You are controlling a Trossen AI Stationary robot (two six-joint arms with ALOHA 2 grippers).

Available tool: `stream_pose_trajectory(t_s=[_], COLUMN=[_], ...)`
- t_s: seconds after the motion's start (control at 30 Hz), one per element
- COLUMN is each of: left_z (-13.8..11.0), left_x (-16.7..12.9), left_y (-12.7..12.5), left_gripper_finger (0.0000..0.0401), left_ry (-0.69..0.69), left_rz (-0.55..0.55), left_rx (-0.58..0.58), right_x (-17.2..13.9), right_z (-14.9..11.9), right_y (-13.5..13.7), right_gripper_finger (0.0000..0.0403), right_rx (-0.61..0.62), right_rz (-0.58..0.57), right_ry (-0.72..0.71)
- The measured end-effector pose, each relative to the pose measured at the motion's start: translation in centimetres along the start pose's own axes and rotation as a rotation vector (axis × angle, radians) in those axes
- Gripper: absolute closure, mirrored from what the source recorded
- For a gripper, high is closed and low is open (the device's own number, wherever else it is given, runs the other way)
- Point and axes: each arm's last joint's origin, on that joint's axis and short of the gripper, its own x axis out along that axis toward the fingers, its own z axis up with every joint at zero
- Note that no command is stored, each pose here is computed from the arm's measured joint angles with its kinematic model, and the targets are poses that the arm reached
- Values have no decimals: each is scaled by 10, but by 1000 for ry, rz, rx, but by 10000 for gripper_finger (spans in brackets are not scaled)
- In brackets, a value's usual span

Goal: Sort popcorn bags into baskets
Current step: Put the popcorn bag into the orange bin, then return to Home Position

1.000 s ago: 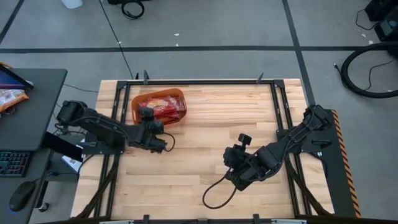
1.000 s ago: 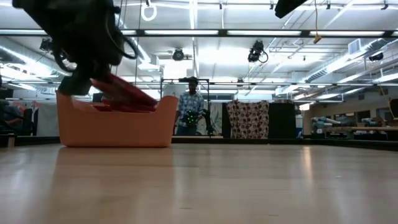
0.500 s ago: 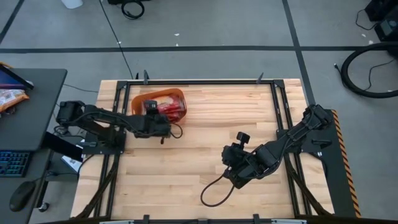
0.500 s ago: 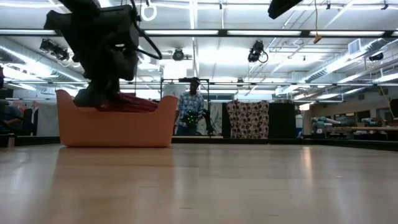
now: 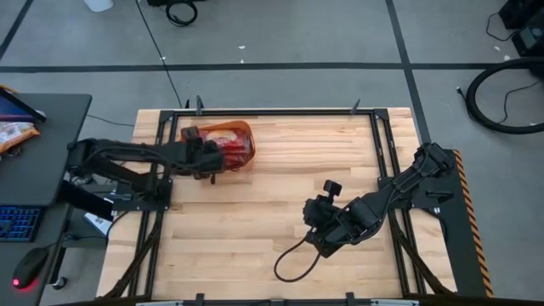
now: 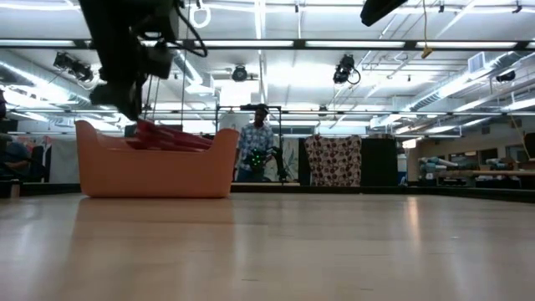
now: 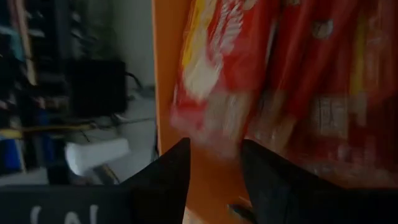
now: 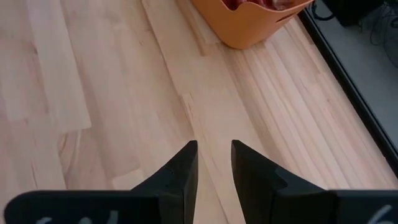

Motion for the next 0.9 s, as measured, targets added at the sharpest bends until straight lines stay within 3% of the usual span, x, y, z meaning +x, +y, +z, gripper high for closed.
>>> stream_pose_trajectory(t_s=[0.17, 0.33, 0.6, 0.73, 0.9], left_z=[2, 13, 12, -1, -19], left_x=[-18, -39, -71, -72, -68], left_y=[22, 27, -4, -20, -27], left_gripper_finger=[255, 255, 255, 255, 255], left_ry=[29, -138, -580, -708, -822], left_rz=[-116, -376, -766, -876, -927], left_rx=[-157, -266, -156, -135, -182], right_x=[0, 0, 6, 9, 9], right_z=[0, -2, -23, -36, -47], right_y=[0, -1, -12, -21, -30], right_gripper_finger=[302, 302, 308, 316, 321], right_rx=[9, -16, -26, 17, 71], right_rz=[8, 0, -37, -35, 29], right_ry=[10, 26, 58, 67, 42])
